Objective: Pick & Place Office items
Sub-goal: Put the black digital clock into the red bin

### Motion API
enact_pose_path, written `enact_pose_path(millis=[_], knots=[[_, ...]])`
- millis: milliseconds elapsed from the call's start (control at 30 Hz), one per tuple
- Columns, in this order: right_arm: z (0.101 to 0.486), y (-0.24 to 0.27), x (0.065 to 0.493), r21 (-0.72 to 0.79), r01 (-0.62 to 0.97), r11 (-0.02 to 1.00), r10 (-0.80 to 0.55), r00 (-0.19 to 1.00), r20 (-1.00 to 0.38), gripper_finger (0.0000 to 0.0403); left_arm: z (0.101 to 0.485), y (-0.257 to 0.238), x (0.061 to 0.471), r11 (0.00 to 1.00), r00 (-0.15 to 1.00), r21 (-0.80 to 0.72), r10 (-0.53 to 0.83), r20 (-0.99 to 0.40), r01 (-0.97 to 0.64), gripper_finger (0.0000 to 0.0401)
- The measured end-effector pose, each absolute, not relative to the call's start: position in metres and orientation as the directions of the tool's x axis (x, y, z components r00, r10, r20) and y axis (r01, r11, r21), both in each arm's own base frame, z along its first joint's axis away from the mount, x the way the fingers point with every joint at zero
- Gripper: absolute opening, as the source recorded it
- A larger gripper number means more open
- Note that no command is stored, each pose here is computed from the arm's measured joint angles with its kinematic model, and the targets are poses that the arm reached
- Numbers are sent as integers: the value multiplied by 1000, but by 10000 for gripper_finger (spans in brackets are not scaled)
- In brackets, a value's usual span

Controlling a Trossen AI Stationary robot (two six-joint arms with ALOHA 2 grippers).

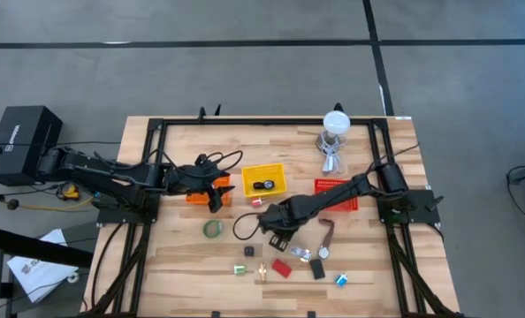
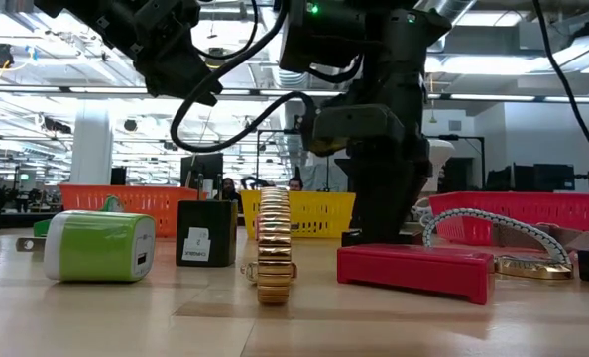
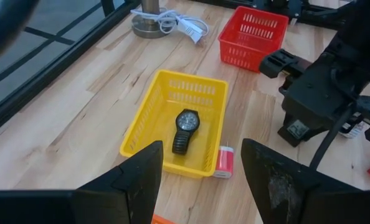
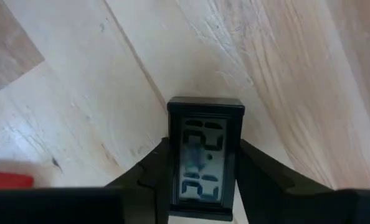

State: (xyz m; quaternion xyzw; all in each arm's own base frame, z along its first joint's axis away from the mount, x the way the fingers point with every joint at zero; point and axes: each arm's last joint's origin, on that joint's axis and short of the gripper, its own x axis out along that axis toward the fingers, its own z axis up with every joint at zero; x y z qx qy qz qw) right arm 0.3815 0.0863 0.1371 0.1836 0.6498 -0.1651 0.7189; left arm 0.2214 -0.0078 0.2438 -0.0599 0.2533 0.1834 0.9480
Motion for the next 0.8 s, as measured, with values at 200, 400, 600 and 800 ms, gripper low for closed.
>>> enact_pose_path(millis=[200,400,600,800], knots=[[144,79,376,25,471,882,-10,73,-997,167,244,-8,221,926,804,-20,317,-503,-378,213],[153,70,366,-36,476,879,-37,-6,-999,133,244,-8,221,926,804,-20,317,-503,-378,213],[168,65,357,-82,464,882,-69,-44,-997,136,244,-8,222,926,805,-21,317,-501,-378,213],[202,58,332,-187,492,850,-143,-124,-982,136,244,-8,222,926,806,-22,317,-500,-378,213]])
